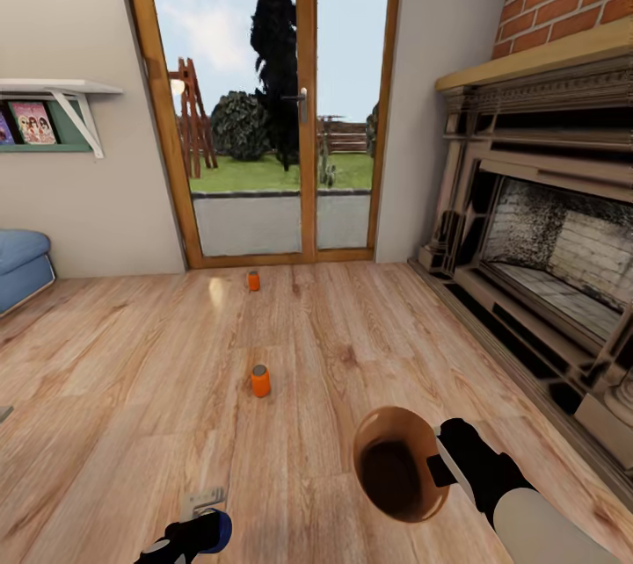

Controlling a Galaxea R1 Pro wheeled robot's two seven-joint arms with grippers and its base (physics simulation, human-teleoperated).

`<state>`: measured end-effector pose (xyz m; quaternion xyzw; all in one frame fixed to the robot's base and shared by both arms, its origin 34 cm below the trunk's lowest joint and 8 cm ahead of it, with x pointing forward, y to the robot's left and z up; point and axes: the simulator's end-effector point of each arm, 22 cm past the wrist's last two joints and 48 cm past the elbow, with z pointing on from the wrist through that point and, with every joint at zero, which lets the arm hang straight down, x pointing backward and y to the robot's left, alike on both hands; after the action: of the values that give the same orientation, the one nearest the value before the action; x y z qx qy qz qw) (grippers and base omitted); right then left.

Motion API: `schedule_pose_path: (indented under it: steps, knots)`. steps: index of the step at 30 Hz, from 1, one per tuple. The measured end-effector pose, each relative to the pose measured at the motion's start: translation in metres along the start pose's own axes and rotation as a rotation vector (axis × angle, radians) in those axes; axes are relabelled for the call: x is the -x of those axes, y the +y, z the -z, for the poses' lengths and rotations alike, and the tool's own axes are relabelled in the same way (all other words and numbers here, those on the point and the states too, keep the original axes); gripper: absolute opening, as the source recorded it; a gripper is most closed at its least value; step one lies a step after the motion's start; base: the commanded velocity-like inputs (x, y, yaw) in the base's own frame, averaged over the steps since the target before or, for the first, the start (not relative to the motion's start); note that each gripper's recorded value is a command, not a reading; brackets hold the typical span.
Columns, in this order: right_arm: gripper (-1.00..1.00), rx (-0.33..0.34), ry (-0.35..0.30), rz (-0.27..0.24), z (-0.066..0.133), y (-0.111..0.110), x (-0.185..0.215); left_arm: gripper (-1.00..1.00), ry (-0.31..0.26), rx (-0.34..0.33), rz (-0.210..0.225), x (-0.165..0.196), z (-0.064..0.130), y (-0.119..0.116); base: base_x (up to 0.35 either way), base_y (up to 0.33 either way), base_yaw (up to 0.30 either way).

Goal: Put the three can of soda from the living room inside the tash can in the kitchen.

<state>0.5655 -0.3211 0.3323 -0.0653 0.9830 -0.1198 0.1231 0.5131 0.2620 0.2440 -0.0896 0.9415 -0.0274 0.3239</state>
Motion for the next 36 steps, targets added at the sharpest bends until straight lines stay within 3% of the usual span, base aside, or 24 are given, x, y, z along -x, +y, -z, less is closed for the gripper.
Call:
schedule_pose_path:
  steps: [20,25,28,35,36]
  knots:
    - [-1.0,0.0,-0.007,-0.002,0.039,-0.012,0.021,-1.0,-0.012,-0.006,0.003,0.04,0.027,-0.008,0.0,0.0,0.0]
    - [-1.0,0.0,-0.006,-0.002,0.048,-0.015,0.026,-1.0,-0.075,-0.044,0.005,0.095,0.035,-0.028,0.0,0.0,0.0]
    - [-1.0,0.001,-0.006,-0.001,0.054,-0.016,0.03,-1.0,-0.151,-0.102,0.005,0.164,0.053,-0.055,0.0,0.0,0.0]
    - [-1.0,0.001,-0.006,0.0,0.068,-0.02,0.037,-1.0,-0.186,-0.165,-0.009,0.201,0.102,-0.08,0.0,0.0,0.0]
    - [-1.0,0.001,-0.005,0.002,0.07,-0.02,0.037,-1.0,-0.201,-0.184,-0.013,0.212,0.117,-0.088,0.0,0.0,0.0]
